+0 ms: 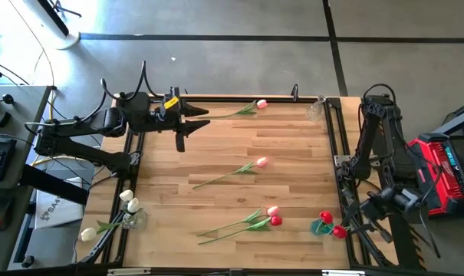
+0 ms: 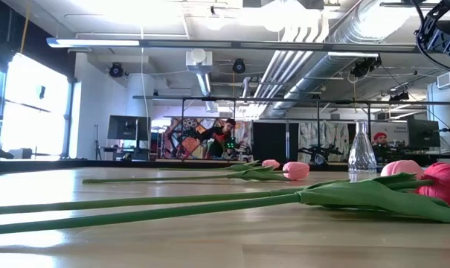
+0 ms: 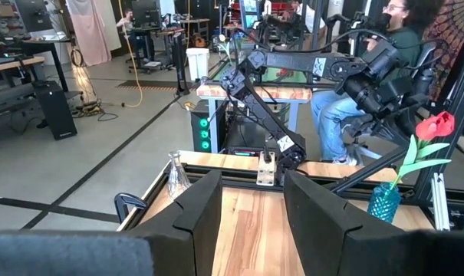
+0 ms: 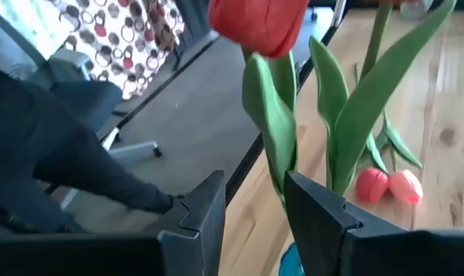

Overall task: Sort flowers into vase by color
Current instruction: Put the red flower into the blue vase

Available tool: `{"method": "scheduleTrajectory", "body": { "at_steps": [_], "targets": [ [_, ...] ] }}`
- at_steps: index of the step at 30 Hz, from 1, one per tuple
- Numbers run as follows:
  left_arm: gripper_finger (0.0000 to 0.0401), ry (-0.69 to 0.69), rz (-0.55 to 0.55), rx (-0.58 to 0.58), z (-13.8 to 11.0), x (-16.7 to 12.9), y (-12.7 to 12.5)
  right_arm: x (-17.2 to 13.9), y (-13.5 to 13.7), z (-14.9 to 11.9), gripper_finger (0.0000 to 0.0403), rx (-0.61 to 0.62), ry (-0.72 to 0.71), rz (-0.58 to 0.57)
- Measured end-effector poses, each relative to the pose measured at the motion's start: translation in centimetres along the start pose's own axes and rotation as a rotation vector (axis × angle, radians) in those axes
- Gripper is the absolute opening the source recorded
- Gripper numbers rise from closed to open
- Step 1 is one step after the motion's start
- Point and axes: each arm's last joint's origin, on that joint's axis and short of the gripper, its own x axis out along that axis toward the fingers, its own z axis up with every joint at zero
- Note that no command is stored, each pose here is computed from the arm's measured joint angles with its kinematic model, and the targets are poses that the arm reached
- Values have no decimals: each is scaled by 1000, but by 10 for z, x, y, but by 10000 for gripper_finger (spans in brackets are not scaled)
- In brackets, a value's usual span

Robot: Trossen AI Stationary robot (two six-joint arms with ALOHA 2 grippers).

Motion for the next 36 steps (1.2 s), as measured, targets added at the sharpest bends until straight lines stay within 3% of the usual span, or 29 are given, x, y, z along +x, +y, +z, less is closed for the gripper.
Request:
{"method": "scheduleTrajectory", "body": {
  "at_steps": [13,20,36],
  "targets": [
    [128,0,0,0,0,0,0,-26,-12,22,124,-44,137,-79],
    [128,0,0,0,0,0,0,-43,-22,38,124,-59,128,-174],
    [128,0,0,0,0,0,0,-78,-57,59,123,-80,-138,-283]
  ]
}}
